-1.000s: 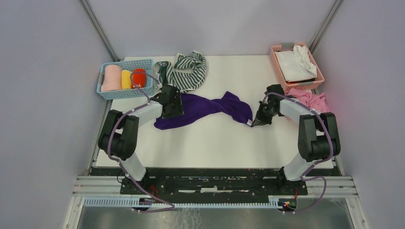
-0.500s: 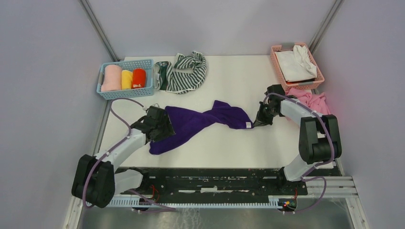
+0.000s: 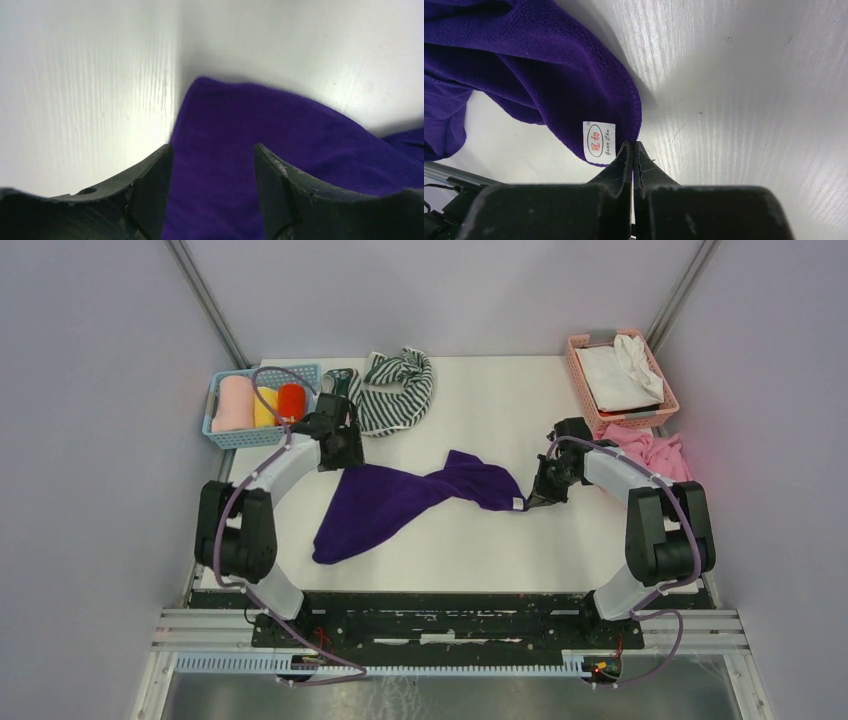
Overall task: Roll the towels
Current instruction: Flatten out the towel at the center of the board.
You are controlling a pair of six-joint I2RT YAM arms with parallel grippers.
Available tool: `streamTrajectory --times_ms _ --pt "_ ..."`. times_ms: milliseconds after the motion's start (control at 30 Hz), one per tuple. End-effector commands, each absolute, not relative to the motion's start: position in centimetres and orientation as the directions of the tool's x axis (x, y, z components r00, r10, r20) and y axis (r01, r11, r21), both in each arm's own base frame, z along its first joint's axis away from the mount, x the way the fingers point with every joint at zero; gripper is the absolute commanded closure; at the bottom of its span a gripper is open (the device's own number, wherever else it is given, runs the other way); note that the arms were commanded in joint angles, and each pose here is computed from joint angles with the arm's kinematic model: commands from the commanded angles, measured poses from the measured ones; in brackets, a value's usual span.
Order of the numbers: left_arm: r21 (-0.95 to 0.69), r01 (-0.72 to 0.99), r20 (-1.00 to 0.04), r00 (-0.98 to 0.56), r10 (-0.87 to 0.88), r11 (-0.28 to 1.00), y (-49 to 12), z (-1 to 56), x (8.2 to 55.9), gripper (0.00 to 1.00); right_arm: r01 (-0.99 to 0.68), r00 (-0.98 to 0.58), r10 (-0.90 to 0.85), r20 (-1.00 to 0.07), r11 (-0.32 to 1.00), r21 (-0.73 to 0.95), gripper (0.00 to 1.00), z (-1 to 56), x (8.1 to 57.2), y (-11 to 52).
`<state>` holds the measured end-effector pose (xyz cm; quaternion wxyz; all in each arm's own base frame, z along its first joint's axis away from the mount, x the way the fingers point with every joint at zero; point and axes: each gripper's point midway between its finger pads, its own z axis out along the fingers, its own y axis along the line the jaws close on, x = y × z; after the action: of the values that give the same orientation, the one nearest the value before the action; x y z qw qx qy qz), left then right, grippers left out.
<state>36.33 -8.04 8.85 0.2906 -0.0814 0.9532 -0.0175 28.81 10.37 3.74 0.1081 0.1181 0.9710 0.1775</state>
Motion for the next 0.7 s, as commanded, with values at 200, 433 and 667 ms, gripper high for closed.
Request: streamTrajectory --times_ms 200,433,667 --pt "0.158 0.272 -0.483 -0.817 0.315 0.949 -6.9 7.8 41.9 0.34 0.142 -0.943 0.248 -0.224 0.904 0.403 0.99 5.3 29.5 10.9" --pt "0.116 0.407 -0.412 -0.81 0.417 0.906 -7.8 5.7 42.3 0.4 0.138 -0.943 0.245 -0.226 0.904 0.405 0.99 5.3 29.6 10.9" --pt "0.074 0.454 -0.347 -0.823 0.45 0.888 -7.7 3.1 41.9 0.45 0.134 -0.942 0.244 -0.231 0.903 0.409 0.99 5.5 29.5 11.0"
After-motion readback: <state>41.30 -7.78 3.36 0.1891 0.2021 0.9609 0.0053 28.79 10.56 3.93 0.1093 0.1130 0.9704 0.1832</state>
